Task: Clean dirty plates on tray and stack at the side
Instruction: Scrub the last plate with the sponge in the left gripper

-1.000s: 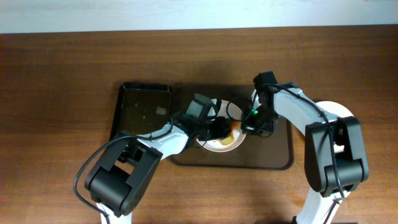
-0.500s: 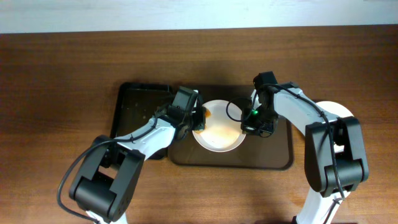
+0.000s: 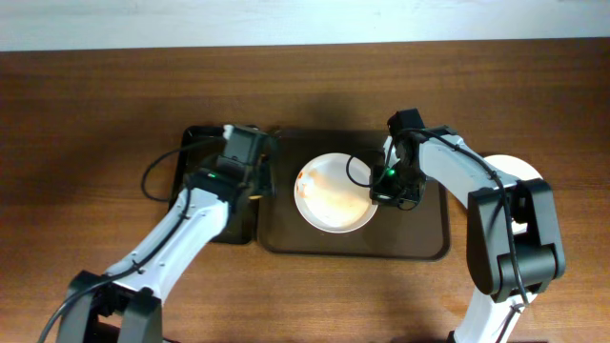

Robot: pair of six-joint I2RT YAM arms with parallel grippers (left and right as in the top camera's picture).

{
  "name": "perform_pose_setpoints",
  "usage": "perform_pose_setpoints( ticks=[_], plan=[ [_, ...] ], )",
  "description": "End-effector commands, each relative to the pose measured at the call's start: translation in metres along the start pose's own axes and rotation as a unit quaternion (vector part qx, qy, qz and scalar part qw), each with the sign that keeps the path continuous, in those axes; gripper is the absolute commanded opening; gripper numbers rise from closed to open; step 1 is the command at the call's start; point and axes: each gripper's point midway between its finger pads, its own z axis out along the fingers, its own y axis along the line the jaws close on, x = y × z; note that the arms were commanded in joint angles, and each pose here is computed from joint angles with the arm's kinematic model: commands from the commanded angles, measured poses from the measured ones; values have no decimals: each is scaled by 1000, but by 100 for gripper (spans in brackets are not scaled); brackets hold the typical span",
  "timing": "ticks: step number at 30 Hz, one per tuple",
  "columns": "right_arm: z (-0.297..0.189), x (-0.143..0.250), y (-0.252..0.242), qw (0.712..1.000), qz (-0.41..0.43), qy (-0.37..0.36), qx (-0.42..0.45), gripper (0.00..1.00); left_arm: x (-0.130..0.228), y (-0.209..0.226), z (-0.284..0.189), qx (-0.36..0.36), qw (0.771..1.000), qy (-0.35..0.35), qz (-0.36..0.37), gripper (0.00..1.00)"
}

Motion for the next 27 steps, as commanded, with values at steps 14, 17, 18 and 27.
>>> perform_pose_setpoints(
  ticks=[14,17,18,27],
  plan=[
    [2,1,-17,999,-15,-5,50,4,57,-146,45,243,963,54,100,0],
    [2,2,-17,999,-14,-3,50,4,58,-118,76,141,984,36,105,0],
    [2,3,-18,999,-14,-2,51,4,53,-99,85,85,991,19,105,0],
    [2,6,-19,999,-12,6,53,4,-8,-70,72,-43,983,-77,159,0]
  ],
)
